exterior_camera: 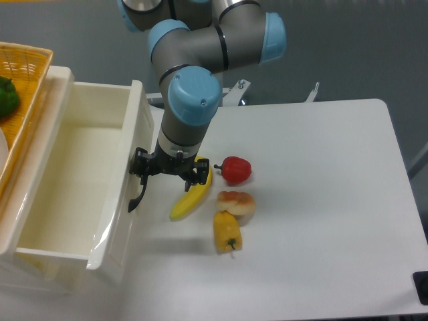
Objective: Slide open the top white drawer
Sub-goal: 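Keep pulling the drawer outward past the banana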
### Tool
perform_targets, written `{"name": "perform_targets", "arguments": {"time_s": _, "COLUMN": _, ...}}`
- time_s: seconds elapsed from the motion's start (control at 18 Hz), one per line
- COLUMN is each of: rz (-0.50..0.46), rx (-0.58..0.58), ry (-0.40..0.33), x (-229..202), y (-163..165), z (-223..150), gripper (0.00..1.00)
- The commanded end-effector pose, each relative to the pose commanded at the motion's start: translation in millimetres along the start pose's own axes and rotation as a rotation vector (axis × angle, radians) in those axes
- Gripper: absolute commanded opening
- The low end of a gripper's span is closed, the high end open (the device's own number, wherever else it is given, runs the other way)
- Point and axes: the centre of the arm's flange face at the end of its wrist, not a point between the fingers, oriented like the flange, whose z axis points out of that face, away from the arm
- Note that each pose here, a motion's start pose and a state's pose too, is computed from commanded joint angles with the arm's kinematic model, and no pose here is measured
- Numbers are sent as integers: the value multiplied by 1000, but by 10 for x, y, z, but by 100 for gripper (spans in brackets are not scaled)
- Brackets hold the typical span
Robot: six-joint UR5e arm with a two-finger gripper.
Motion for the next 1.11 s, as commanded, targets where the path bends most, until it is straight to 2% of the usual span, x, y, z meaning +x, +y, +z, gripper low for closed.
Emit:
{"name": "perform_targets", "arguments": {"time_s": 0.83, "rz": -23, "rx": 15, "ry": 37, "x": -100, "y": 3, "z": -24, "gripper": 100}}
{"name": "perform_targets", "arguments": {"time_s": 1.11, "rz": -50, "rx": 9, "ry": 71, "x": -186, "y": 31, "z": -38, "gripper": 100}}
